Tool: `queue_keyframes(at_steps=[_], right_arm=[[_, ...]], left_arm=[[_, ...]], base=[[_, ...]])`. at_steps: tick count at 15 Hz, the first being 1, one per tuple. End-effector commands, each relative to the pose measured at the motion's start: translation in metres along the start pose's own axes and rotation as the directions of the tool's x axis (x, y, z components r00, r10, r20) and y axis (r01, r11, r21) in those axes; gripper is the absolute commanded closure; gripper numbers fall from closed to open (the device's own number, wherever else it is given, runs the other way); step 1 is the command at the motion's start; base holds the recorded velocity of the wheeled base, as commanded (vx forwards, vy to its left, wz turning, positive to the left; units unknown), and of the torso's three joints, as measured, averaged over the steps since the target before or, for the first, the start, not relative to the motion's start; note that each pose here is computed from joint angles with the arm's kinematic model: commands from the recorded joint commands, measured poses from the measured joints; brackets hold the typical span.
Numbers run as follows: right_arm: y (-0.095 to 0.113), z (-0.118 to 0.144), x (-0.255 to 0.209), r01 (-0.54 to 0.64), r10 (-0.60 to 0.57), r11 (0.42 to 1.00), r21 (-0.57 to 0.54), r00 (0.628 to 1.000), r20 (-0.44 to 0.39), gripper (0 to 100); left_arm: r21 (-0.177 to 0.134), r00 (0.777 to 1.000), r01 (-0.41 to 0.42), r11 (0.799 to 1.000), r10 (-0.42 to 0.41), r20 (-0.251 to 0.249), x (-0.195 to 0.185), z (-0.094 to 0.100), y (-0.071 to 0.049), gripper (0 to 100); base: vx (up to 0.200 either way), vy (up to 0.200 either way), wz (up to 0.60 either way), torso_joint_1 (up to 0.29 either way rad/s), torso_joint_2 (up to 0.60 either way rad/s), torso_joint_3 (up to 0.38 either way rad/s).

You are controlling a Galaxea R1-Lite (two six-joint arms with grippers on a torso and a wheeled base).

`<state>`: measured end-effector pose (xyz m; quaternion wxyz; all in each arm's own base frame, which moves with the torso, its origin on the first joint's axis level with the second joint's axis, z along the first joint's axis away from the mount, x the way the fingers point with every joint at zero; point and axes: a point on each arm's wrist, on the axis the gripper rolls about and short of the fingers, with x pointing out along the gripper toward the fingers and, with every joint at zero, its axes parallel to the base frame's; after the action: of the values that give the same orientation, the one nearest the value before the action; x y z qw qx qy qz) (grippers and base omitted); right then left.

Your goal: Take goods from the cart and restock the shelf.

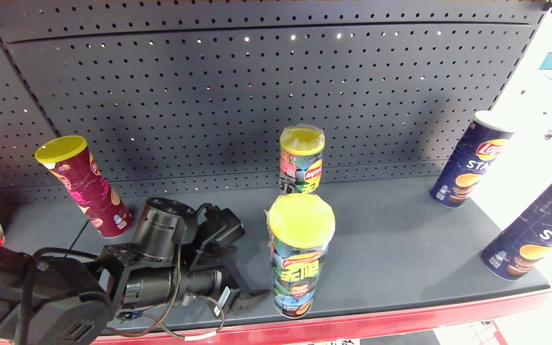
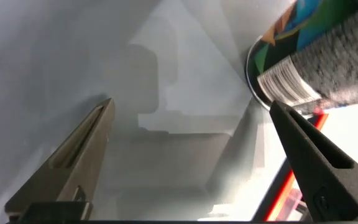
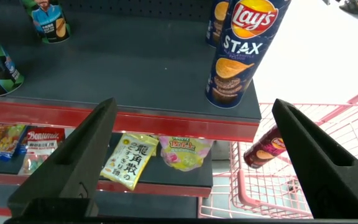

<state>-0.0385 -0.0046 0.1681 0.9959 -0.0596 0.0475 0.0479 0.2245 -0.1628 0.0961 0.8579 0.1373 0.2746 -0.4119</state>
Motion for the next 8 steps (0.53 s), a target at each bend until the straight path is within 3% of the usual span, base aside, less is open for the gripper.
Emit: queue_keyframes(at_steps=[1, 3, 5, 7, 8], right_arm=[[0.0, 0.0, 0.0, 0.003, -0.003, 1.0, 0.0, 1.0, -0.003, 0], [0.0, 0.001, 0.003, 0.01, -0.01, 1.0, 0.001, 1.0, -0.02, 0], [0.0, 0.004, 0.008, 0.016, -0.016, 1.0, -0.001, 0.999, -0.043, 0], [-0.001, 0.007, 0.013, 0.055, -0.056, 0.998, -0.01, 0.996, -0.074, 0], [-0.001, 0.008, 0.013, 0.066, -0.066, 0.998, -0.012, 0.995, -0.076, 0]], left_arm=[[-0.015, 0.999, -0.037, 0.999, 0.037, 0.031, -0.028, -0.005, 0.002, 0], [-0.034, 0.992, -0.091, 0.995, 0.094, 0.084, -0.067, -0.016, 0.002, 0], [-0.037, 0.977, -0.143, 0.989, 0.147, 0.157, -0.104, -0.025, -0.007, 0], [-0.056, 0.943, -0.265, 0.962, 0.271, 0.195, -0.146, -0.05, -0.024, 0], [-0.063, 0.936, -0.284, 0.957, 0.291, 0.199, -0.152, -0.054, -0.025, 0]], base=[[0.0, 0.0, 0.0, 0.0, 0.0, 0.0], [0.0, 0.0, 0.0, 0.0, 0.0, 0.0], [0.0, 0.0, 0.0, 0.0, 0.0, 0.0], [0.0, 0.0, 0.0, 0.0, 0.0, 0.0], [0.0, 0.0, 0.0, 0.0, 0.0, 0.0]])
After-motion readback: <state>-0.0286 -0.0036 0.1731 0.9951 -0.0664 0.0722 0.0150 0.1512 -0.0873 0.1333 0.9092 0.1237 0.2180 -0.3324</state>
